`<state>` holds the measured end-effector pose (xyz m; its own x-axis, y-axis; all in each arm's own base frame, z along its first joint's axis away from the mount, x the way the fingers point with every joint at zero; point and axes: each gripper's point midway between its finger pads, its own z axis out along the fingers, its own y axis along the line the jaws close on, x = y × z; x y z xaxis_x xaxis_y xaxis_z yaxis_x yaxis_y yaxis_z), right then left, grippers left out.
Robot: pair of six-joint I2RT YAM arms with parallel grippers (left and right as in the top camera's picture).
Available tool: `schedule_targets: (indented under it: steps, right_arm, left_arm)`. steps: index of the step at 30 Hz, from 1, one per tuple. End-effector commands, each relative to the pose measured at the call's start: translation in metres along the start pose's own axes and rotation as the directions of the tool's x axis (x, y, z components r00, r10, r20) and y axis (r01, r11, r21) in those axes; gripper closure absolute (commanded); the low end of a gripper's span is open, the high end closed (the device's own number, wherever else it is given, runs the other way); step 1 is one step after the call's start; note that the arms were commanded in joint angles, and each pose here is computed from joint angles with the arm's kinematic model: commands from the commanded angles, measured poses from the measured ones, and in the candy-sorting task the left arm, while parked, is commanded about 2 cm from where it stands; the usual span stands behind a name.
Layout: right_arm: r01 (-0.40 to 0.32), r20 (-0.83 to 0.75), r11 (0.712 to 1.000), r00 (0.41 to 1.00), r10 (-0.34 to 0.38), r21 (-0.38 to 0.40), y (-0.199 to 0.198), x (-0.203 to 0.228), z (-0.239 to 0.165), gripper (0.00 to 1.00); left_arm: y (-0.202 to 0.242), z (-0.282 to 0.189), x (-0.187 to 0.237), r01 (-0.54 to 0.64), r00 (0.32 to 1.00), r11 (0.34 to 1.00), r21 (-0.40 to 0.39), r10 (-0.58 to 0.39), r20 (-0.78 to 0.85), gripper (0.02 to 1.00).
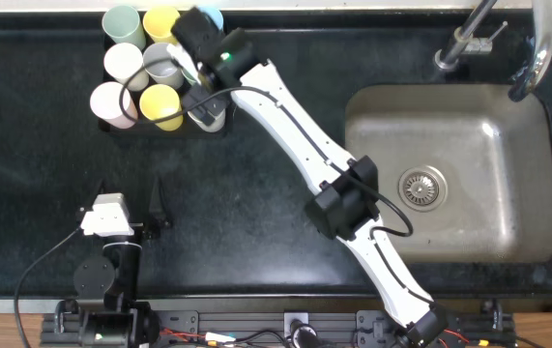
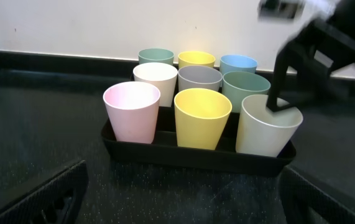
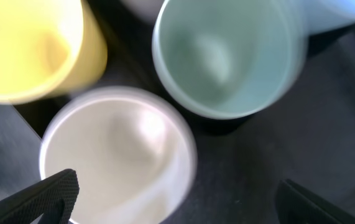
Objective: Store Cups
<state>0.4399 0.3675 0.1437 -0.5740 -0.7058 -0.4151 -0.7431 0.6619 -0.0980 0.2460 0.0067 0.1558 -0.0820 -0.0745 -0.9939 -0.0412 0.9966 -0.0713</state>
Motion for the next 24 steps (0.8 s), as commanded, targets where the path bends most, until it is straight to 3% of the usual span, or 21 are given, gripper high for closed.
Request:
schedule_targets:
  steps: [1, 5, 10, 12, 17, 22, 24]
  right_arm:
    - [-0.115, 0.180, 0.993, 0.978, 0.107, 0.036, -0.033, -0.033, -0.062, 0.003]
    - [-0.159, 0.251, 0.986, 0.958, 0.141, 0.053, -0.053, -0.035, -0.110, 0.003]
    - [-0.218, 0.223, 0.974, 0.954, 0.199, 0.064, -0.079, 0.004, -0.168, 0.003]
    - [-0.291, 0.258, 0.948, 0.933, 0.252, 0.127, -0.107, 0.013, -0.190, 0.005]
    - [-0.506, 0.356, 0.823, 0.842, 0.405, 0.259, -0.181, 0.048, -0.242, 0.003]
    - [-0.674, 0.412, 0.617, 0.738, 0.534, 0.407, -0.244, 0.094, -0.265, 0.003]
    - [-0.689, 0.400, 0.589, 0.724, 0.562, 0.422, -0.253, 0.106, -0.266, 0.005]
  left_arm:
    - [-0.001, 0.000, 0.000, -0.014, 1.000, 1.000, 0.006, 0.014, 0.005, 0.018]
    - [-0.001, 0.000, 0.000, -0.014, 1.000, 1.000, 0.006, 0.014, 0.005, 0.020]
    - [-0.001, 0.000, 0.000, -0.014, 1.000, 1.000, 0.006, 0.014, 0.005, 0.018]
    - [-0.001, 0.000, 0.000, -0.014, 1.000, 1.000, 0.006, 0.014, 0.005, 0.018]
    - [-0.001, 0.000, 0.000, -0.014, 1.000, 1.000, 0.006, 0.014, 0.005, 0.018]
    - [-0.001, 0.000, 0.000, -0.014, 1.000, 1.000, 0.006, 0.014, 0.005, 0.018]
    - [-0.001, 0.000, 0.000, -0.014, 1.000, 1.000, 0.006, 0.014, 0.005, 0.018]
